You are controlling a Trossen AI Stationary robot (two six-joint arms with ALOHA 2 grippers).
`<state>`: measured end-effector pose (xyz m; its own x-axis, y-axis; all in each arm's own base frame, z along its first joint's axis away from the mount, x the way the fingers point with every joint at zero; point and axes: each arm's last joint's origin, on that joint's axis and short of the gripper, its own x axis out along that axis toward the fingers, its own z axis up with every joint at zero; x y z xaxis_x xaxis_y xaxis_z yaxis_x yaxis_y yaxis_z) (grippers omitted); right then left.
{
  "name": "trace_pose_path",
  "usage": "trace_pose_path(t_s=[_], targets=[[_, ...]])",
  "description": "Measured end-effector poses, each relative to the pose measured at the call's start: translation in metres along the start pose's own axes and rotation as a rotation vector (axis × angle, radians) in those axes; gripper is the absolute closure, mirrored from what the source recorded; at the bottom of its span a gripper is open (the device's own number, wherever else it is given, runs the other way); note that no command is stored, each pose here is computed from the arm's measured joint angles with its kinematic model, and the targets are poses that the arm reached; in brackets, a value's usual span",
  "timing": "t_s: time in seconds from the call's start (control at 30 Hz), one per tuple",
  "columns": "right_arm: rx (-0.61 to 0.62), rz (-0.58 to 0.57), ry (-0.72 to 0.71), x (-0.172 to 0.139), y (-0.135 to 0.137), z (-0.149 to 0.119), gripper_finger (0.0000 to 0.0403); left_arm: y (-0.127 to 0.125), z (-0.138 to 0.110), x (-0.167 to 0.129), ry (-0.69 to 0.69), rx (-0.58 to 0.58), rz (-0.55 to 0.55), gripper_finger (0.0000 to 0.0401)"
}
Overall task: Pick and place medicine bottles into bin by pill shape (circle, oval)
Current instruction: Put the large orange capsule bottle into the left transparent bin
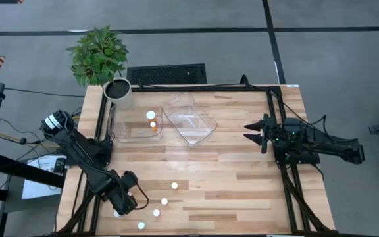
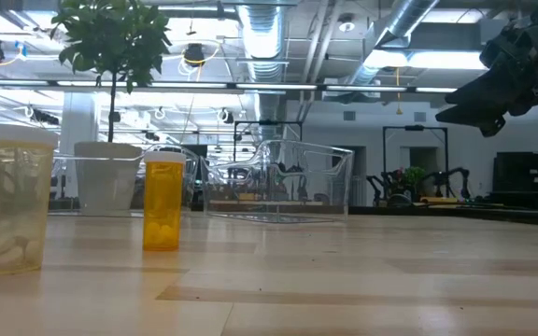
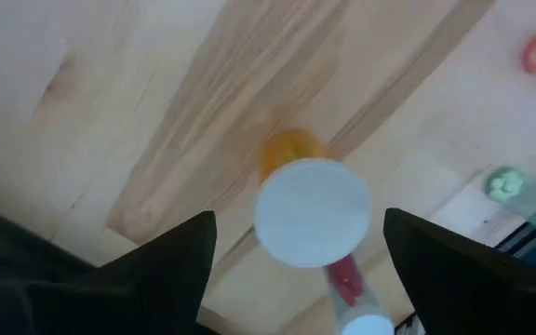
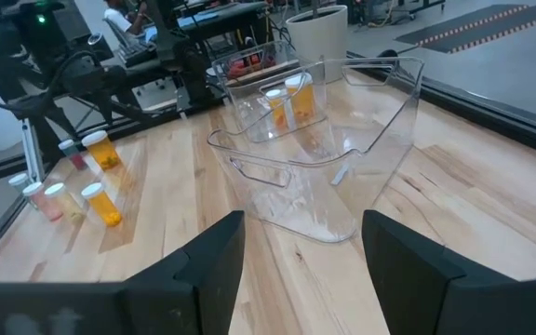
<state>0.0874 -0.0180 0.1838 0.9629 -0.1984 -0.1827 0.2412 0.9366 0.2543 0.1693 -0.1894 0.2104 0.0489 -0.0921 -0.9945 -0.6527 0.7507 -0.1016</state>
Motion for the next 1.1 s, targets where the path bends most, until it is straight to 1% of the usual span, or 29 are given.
trace_pose_path(t_s=[0.1,0.23,0.4,0.7,0.87,1.1], targets=[[0.000,0.000,0.000,0.000,0.000,0.000,0.0178,-0.002,0.001,0.000,-0.015,0.014,-0.019,0.0096],[0.000,0.000,0.000,0.000,0.000,0.000,0.0178,0.000,0.001,0.003,-0.014,0.013,-0.010,0.0096],[0.001,0.000,0.000,0.000,0.000,0.000,0.0178,0.004,0.000,0.014,0.026,0.014,-0.016,0.0096],[0.001,0.000,-0.001,0.000,0.000,0.000,0.0178,0.004,0.000,0.014,0.020,0.022,-0.022,0.0099],[0.002,-0.001,0.000,0.000,0.000,0.000,0.0178,0.004,0.000,0.014,0.020,0.030,-0.023,0.0119],[0.002,-0.001,0.000,0.000,0.000,0.000,0.0178,0.004,0.000,0.014,0.020,0.033,-0.025,0.0163]])
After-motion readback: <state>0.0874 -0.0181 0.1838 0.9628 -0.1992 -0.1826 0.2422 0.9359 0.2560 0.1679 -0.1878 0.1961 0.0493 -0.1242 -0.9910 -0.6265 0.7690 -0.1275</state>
